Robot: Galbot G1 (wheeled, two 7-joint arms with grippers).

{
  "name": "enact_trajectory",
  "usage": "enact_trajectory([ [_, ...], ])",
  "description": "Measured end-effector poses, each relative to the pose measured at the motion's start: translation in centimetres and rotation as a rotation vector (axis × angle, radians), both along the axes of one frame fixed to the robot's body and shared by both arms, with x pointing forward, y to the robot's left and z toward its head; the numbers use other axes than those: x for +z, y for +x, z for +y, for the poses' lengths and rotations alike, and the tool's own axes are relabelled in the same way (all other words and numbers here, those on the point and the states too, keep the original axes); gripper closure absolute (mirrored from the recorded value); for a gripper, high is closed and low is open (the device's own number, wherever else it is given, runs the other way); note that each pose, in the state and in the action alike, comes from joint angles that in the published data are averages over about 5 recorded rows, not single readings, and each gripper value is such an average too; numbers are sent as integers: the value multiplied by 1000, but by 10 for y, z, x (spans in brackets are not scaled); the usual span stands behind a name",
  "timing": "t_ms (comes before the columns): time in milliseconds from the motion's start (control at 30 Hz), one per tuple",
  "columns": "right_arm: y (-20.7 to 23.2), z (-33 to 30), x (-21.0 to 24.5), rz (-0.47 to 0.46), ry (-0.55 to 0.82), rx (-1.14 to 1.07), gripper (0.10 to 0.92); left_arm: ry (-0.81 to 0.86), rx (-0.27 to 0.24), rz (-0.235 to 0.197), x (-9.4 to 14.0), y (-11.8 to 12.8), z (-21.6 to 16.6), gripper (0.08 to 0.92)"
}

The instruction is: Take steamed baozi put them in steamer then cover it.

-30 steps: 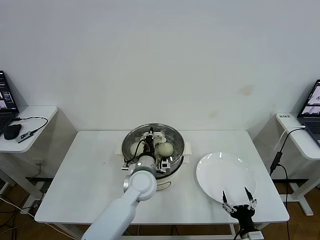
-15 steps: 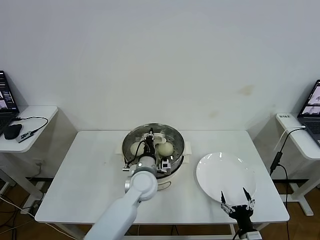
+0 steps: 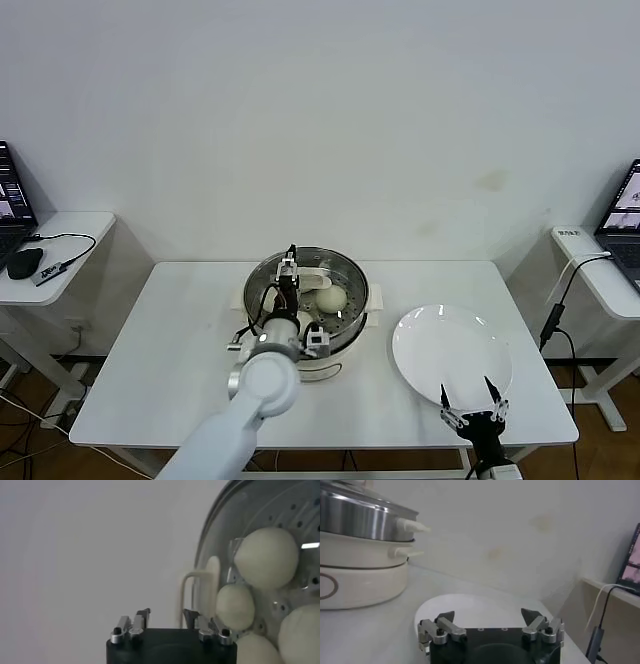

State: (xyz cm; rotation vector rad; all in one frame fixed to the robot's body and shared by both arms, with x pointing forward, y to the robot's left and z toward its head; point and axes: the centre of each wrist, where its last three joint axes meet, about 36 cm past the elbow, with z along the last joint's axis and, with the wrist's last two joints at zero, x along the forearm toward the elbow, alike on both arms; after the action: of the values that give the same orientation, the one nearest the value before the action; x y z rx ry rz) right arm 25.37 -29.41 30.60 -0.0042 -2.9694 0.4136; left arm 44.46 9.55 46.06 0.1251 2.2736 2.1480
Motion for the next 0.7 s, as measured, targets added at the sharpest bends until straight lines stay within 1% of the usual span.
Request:
enact_trajectory([
  [133, -1, 2, 0, 3, -2, 4, 200, -25, -32, -12, 5, -26, 13, 214],
  [233, -2, 4, 0, 6, -2, 9, 200, -60, -68, -7, 8, -50, 22, 182],
  [367, -4, 7, 1, 6, -2, 14, 200, -137, -120, 8, 14, -82, 34, 177],
  [467, -5, 7, 3, 5, -3, 17, 200, -228, -147, 20, 17, -104, 47, 177],
  [600, -6, 6, 6, 1, -3, 22, 200, -407, -166, 34, 15, -123, 70, 177],
  [700, -7, 7, 8, -1, 1, 29, 200, -583, -160, 42, 9, -132, 90, 177],
])
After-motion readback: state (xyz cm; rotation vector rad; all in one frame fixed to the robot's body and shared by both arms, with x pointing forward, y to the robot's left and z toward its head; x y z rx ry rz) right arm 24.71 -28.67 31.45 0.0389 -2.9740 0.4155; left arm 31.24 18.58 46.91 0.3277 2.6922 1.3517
